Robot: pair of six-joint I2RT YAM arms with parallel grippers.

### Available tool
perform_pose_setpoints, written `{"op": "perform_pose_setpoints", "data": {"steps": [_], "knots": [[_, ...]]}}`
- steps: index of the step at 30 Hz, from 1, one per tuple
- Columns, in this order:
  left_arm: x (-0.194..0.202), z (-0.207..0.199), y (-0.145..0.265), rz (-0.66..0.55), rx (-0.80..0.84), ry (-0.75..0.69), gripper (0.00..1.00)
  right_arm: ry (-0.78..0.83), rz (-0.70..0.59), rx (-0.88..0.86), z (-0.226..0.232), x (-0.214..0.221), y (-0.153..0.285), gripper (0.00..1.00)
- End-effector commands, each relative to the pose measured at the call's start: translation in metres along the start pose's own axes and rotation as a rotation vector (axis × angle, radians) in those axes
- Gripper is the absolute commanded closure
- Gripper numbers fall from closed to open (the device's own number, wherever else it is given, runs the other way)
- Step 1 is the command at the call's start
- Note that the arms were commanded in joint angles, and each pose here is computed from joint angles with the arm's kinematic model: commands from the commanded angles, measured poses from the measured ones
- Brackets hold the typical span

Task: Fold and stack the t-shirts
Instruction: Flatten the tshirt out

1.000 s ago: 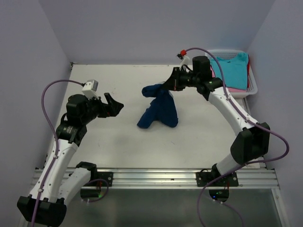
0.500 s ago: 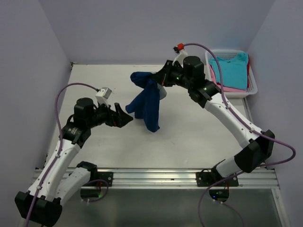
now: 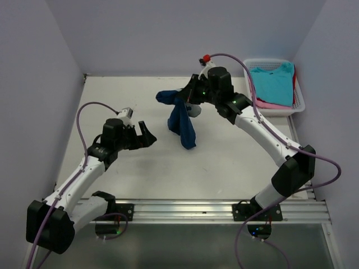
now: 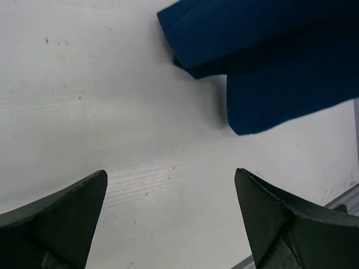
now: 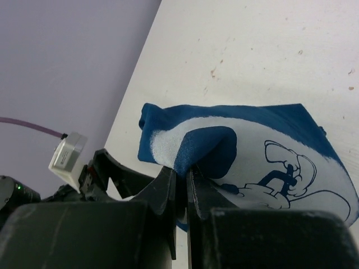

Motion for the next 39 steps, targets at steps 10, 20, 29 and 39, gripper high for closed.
{"op": "perform_pose_setpoints", "data": {"steps": [10, 20, 29, 39], "knots": [[-0.022, -0.017, -0.078, -0.129, 0.183, 0.293, 0.00, 0.078, -0.065, -0.143, 0.041, -0.009, 0.065, 1.00], [-0.007, -0.028, -0.093, -0.168, 0.349, 0.524, 0.00, 0.109, -0.051, -0.200, 0.055, -0.007, 0.083, 1.00], [-0.002, -0.041, -0.099, -0.151, 0.554, 0.808, 0.00, 0.126, -0.034, -0.219, 0.058, -0.003, 0.090, 1.00], [-0.031, -0.039, -0.090, -0.294, 0.741, 0.987, 0.00, 0.137, -0.019, -0.221, 0.059, -0.001, 0.096, 1.00]]}}
Point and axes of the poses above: each gripper's point midway between its finger pads, its own y axis back along the fingers, its own z axis along the line the jaws close on, x = y × z, the point moved 1 cm from there along y, back along the fingers, and after that the axes turned 14 degrees about -y, right-handed, at the moved point
